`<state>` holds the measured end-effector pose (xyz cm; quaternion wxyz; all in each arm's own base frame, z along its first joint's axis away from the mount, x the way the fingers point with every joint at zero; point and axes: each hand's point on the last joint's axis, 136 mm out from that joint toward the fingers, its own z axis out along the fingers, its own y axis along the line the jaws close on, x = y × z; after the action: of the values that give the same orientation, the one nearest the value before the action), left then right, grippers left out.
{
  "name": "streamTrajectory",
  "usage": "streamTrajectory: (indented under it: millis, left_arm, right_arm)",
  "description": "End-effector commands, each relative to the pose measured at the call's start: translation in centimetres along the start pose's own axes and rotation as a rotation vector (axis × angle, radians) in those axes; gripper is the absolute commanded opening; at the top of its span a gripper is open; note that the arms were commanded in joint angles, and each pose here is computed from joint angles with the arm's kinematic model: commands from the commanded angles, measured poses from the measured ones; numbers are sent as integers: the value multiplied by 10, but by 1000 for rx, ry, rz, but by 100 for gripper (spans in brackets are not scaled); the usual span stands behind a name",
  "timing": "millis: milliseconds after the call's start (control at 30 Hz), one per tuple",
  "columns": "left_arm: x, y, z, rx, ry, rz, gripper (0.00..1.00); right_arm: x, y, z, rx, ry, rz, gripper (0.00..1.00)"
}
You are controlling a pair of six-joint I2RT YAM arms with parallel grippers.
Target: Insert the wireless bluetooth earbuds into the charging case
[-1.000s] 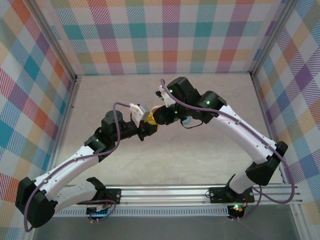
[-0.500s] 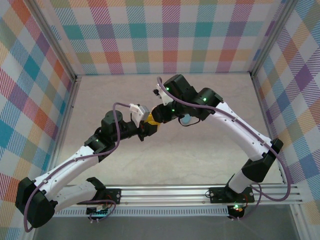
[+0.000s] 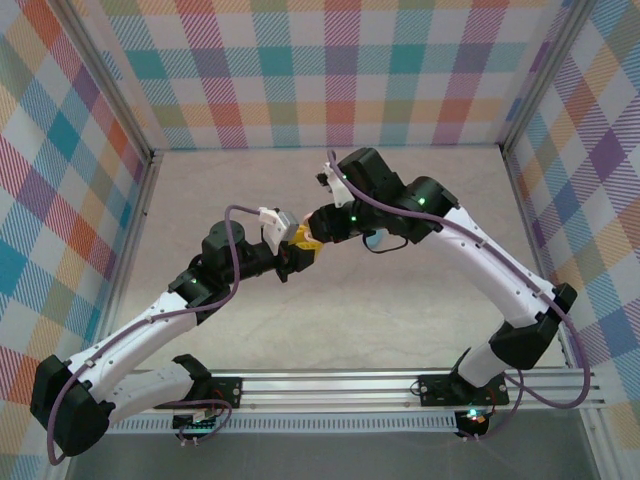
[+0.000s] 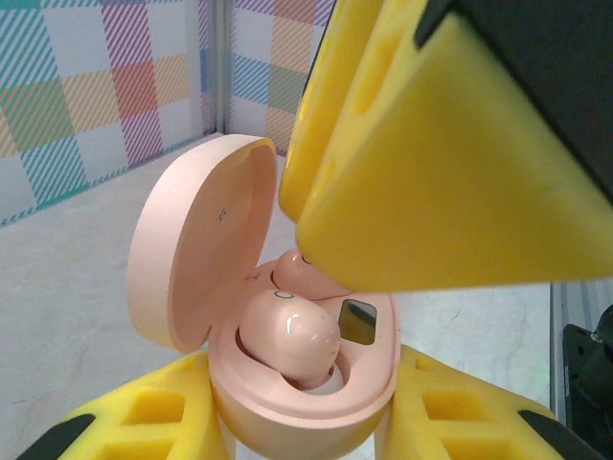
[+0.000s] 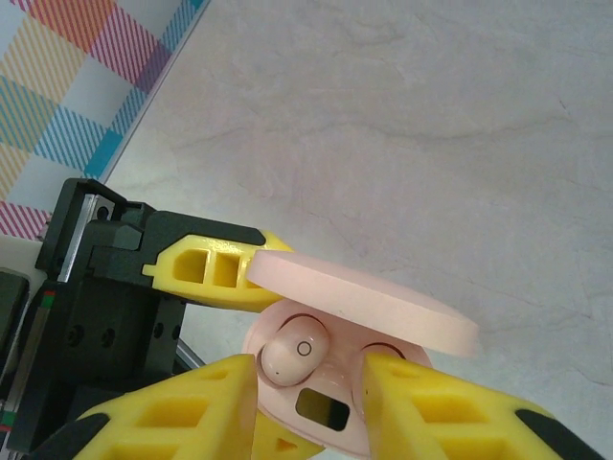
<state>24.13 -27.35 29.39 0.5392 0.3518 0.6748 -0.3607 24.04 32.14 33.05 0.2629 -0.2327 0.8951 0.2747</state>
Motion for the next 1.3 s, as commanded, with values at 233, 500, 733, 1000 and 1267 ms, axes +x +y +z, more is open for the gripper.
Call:
streamTrajectory:
  millis: [233, 500, 733, 1000, 1267]
  left_arm:
    - [-15, -5, -6, 13, -55, 33, 30]
    - [-17, -6, -7, 15, -61, 32, 30]
    - [-17, -5, -7, 10, -61, 36, 30]
    - [-18, -5, -6, 14, -63, 38, 30]
    - [-18, -11, -9, 40, -60, 32, 30]
  right_arm:
    - [-12, 15, -26, -74, -88, -54, 31]
    - [3, 27, 3, -168, 1, -39, 23]
    - [11, 25, 7, -168, 28, -32, 22]
    - [-10, 25, -27, -168, -67, -60, 24]
    - [-43, -20, -47, -126, -127, 5, 33]
